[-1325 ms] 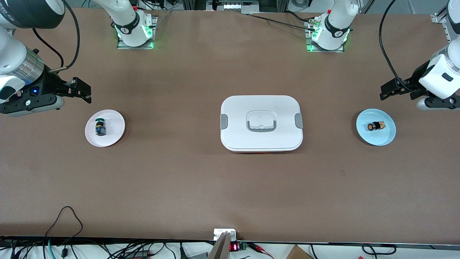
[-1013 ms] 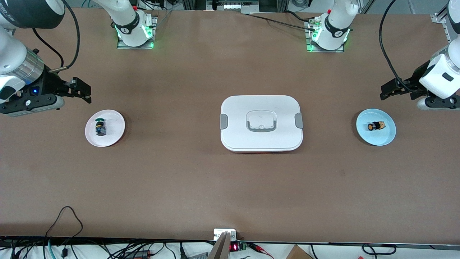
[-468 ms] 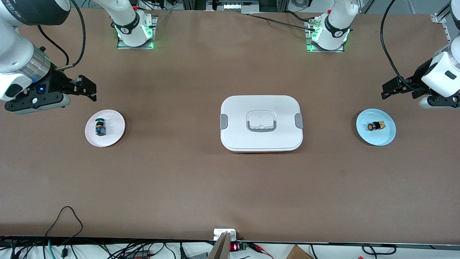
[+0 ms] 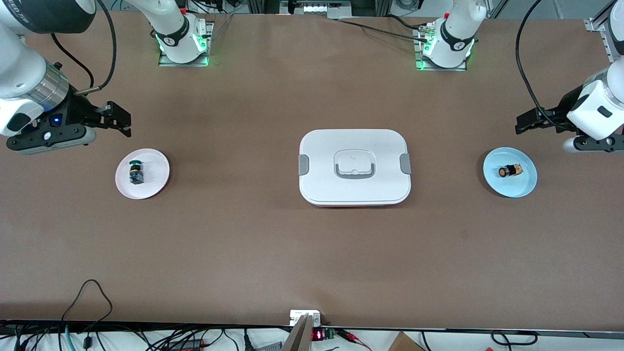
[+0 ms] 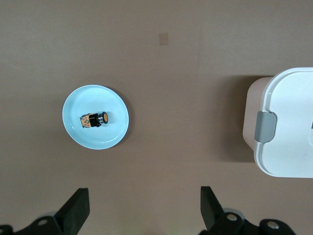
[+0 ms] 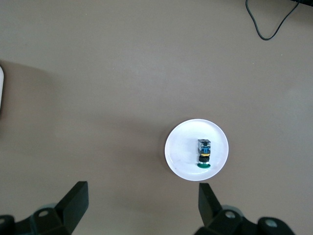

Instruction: Transfer orange switch to right arm and place

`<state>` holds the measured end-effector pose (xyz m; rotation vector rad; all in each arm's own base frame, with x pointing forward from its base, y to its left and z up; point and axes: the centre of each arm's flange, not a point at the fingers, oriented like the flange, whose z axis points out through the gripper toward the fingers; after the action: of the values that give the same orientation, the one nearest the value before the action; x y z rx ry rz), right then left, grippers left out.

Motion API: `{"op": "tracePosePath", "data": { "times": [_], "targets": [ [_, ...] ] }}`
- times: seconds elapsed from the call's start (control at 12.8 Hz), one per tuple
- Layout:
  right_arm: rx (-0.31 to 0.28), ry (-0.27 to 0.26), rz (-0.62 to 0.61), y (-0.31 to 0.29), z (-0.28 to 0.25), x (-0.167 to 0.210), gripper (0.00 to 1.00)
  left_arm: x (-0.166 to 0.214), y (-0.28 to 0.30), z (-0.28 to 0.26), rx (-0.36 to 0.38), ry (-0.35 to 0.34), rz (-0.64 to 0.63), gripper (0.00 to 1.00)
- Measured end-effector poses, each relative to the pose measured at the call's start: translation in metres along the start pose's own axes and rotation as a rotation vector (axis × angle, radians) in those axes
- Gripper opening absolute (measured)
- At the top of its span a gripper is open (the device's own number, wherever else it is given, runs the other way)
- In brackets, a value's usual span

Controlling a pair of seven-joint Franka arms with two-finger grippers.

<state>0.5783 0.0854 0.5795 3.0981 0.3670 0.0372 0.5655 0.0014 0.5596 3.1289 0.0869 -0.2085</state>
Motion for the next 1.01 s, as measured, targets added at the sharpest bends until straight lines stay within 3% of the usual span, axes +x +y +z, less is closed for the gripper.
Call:
{"op": "tracePosePath", "data": {
  "times": [0.31, 0.62, 1.01],
  "targets": [
    [0.0, 0.001, 0.004, 0.002, 0.0, 0.0, 1.0, 0.013, -0.008, 0.007, 0.0, -0.017, -0.02, 1.0],
    [0.0, 0.0, 0.004, 0.002, 0.0, 0.0, 1.0, 0.0, -0.01, 0.011, 0.005, -0.13, -0.024, 1.0],
    [-0.001, 0.013, -0.007, -0.004, -0.006, 0.002, 1.0, 0.002, -0.026, 0.023, 0.001, -0.177, -0.053, 1.0]
  ]
}}
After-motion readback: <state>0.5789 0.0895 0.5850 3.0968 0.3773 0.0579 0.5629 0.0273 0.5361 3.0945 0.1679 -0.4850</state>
